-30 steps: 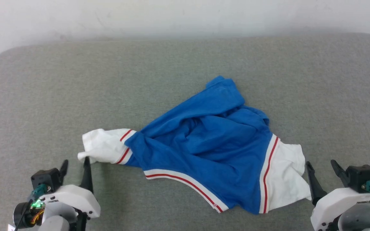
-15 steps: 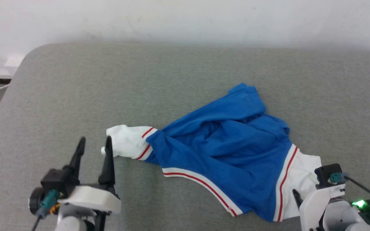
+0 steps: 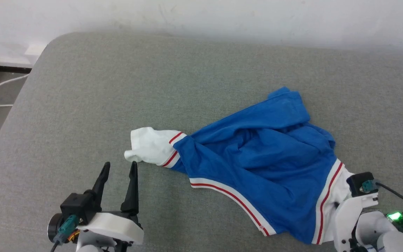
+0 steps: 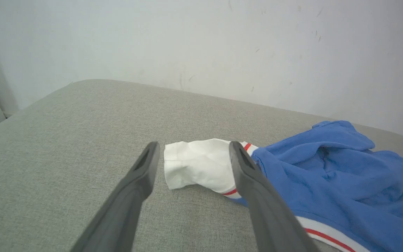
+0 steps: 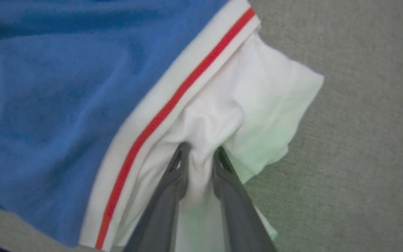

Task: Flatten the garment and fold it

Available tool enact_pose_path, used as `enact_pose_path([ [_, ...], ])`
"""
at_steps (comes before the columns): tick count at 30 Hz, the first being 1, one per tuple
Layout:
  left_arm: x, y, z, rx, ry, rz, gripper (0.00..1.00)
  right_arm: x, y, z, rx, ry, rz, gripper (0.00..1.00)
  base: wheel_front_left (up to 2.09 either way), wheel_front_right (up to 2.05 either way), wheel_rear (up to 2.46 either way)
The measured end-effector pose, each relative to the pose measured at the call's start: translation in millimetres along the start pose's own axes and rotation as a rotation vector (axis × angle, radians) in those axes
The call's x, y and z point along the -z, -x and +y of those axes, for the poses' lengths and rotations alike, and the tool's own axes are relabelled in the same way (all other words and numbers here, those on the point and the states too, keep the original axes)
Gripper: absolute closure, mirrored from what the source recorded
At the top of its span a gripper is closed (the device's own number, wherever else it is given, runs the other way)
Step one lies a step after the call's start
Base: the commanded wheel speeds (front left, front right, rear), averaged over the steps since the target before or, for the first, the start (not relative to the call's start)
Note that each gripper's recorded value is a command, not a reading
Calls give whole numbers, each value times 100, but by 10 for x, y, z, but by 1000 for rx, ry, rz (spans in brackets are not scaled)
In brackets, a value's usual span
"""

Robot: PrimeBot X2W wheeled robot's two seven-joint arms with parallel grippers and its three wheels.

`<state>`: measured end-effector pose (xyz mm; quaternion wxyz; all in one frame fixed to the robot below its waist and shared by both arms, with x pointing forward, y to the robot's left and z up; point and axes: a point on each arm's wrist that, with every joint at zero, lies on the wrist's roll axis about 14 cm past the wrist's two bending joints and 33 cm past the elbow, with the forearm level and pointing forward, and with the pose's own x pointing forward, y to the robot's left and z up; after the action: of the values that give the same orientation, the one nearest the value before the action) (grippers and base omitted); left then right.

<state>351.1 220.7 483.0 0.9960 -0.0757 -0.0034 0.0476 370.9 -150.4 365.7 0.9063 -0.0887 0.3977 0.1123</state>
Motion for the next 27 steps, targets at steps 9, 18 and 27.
enact_pose_path([
  [9,-44,-22,-134,39,38,-19,0,-153,166,-776,197,-8,-87,100,0,0,0],
  [18,358,28,-743,215,137,172,0,-194,342,-885,244,-99,-219,0,0,0,0],
  [27,834,321,-1394,406,216,528,0,-196,547,-817,252,-148,-308,0,0,0,0],
])
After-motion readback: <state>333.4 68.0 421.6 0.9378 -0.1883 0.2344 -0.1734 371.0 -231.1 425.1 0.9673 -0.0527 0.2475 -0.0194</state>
